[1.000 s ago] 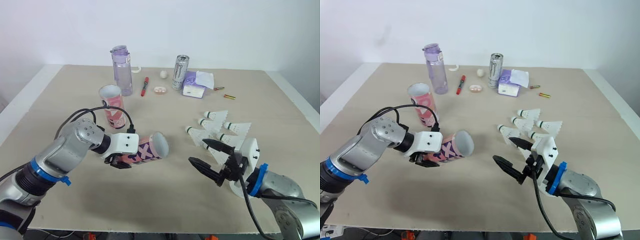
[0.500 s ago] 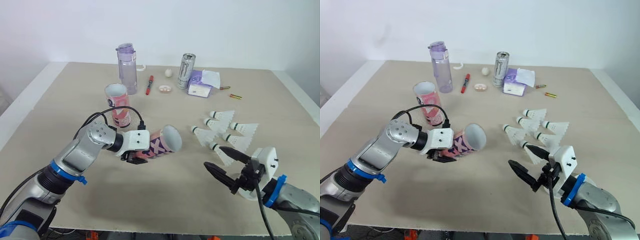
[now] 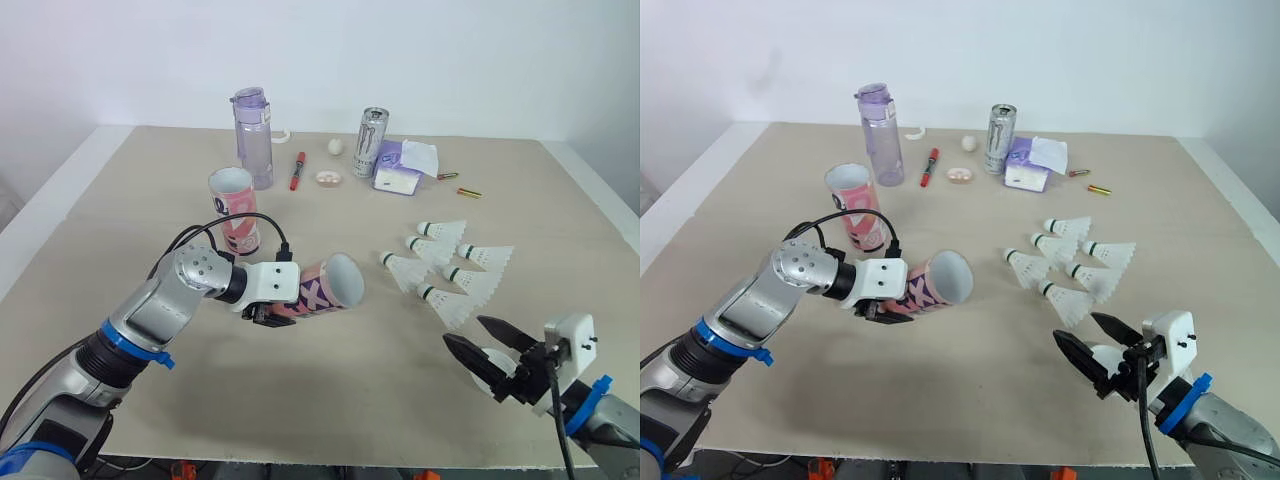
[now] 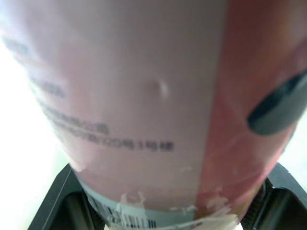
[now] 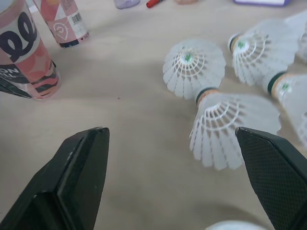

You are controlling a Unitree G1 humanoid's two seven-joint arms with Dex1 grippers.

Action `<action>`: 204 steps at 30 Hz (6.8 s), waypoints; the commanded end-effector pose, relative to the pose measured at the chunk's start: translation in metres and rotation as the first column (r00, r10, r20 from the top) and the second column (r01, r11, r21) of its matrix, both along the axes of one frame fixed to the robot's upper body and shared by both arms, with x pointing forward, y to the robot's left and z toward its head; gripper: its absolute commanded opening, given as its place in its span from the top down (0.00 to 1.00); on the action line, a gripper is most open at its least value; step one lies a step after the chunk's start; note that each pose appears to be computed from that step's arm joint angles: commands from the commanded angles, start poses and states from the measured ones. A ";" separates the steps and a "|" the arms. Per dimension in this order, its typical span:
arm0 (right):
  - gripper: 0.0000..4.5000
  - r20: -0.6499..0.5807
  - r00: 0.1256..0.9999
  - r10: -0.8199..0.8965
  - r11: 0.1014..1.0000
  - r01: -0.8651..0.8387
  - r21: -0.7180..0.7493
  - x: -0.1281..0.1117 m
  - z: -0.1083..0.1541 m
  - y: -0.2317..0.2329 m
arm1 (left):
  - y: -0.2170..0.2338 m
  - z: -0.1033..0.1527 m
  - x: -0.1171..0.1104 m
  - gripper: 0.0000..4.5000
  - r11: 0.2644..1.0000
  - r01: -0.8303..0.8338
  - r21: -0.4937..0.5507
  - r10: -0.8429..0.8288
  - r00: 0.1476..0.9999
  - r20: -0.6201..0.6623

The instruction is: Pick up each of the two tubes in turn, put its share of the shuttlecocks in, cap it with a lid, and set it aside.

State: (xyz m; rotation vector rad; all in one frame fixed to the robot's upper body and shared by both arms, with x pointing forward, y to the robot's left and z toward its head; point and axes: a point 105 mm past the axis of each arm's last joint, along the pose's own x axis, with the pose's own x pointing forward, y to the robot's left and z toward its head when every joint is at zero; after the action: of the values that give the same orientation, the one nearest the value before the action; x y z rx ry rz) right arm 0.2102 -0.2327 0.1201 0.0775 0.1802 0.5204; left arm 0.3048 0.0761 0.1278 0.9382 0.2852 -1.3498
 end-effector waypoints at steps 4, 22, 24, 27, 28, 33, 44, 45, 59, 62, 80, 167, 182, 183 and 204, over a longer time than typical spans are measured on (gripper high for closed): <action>0.00 -0.012 1.000 -0.025 0.998 0.025 0.050 0.015 0.000 0.003 | -0.009 0.005 0.002 0.35 0.999 0.009 -0.051 -0.009 1.000 0.011; 0.11 -0.119 0.993 -0.017 0.996 0.027 0.082 0.051 -0.012 0.025 | -0.008 0.001 -0.001 0.36 0.999 0.006 -0.053 -0.005 1.000 0.021; 0.28 -0.129 0.991 -0.031 0.998 0.039 0.058 0.054 -0.015 0.024 | -0.009 0.001 -0.002 0.36 0.999 0.004 -0.054 -0.003 1.000 0.021; 0.59 -0.136 0.989 -0.051 0.997 0.058 0.044 0.055 -0.017 0.020 | -0.009 0.001 -0.003 0.36 0.998 0.002 -0.058 -0.001 1.000 0.021; 0.68 -0.137 0.989 -0.054 0.997 0.060 0.040 0.055 -0.018 0.019 | -0.009 0.000 -0.003 0.36 0.998 0.002 -0.058 0.000 1.000 0.021; 0.99 -0.137 0.987 -0.079 0.997 0.081 0.009 0.056 -0.019 0.015 | -0.009 0.000 -0.004 0.36 0.998 -0.001 -0.060 0.002 1.000 0.021; 0.99 0.047 0.989 0.140 0.952 -0.121 -0.282 0.030 0.050 0.022 | -0.013 0.001 0.003 0.36 0.998 0.016 -0.068 -0.015 1.000 0.013; 0.99 0.080 0.977 0.195 0.931 -0.159 -0.330 0.027 0.065 0.025 | -0.013 0.002 0.004 0.36 0.997 0.017 -0.073 -0.016 1.000 0.009; 0.99 0.215 0.694 0.687 0.575 -0.339 -0.745 0.029 0.132 0.111 | -0.023 0.010 0.006 0.36 0.993 0.018 -0.120 -0.026 0.997 -0.071; 0.99 0.158 0.682 0.714 0.496 -0.333 -0.802 0.033 0.126 0.109 | -0.019 0.009 0.006 0.36 0.996 0.000 -0.094 -0.008 0.996 -0.091; 0.47 0.174 0.568 0.804 0.415 -0.326 -0.850 0.039 0.134 0.124 | -0.012 0.009 0.014 0.36 0.999 -0.040 0.002 0.040 0.998 -0.058; 0.98 0.254 0.637 0.728 0.566 -0.348 -0.748 0.036 0.123 0.109 | -0.017 0.012 0.021 0.36 0.998 -0.049 -0.027 0.047 0.997 -0.062; 0.29 0.307 0.618 0.724 0.617 -0.381 -0.688 0.040 0.127 0.114 | -0.019 0.011 0.019 0.36 0.998 -0.053 -0.033 0.051 0.997 -0.061; 0.27 0.342 0.653 0.676 0.680 -0.372 -0.632 0.042 0.130 0.108 | -0.019 0.011 0.019 0.36 0.998 -0.054 -0.032 0.052 0.997 -0.060; 0.01 0.113 0.963 -0.244 0.969 0.245 -0.001 0.059 0.025 -0.052 | -0.020 0.011 0.018 0.36 0.999 -0.043 -0.029 0.041 0.997 -0.059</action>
State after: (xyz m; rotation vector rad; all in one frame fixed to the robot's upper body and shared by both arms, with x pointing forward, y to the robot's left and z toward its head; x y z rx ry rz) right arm 0.2687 -0.2864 0.1453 0.0082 0.0779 0.2607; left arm 0.3233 0.0575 0.1316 0.8445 0.3570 -1.3411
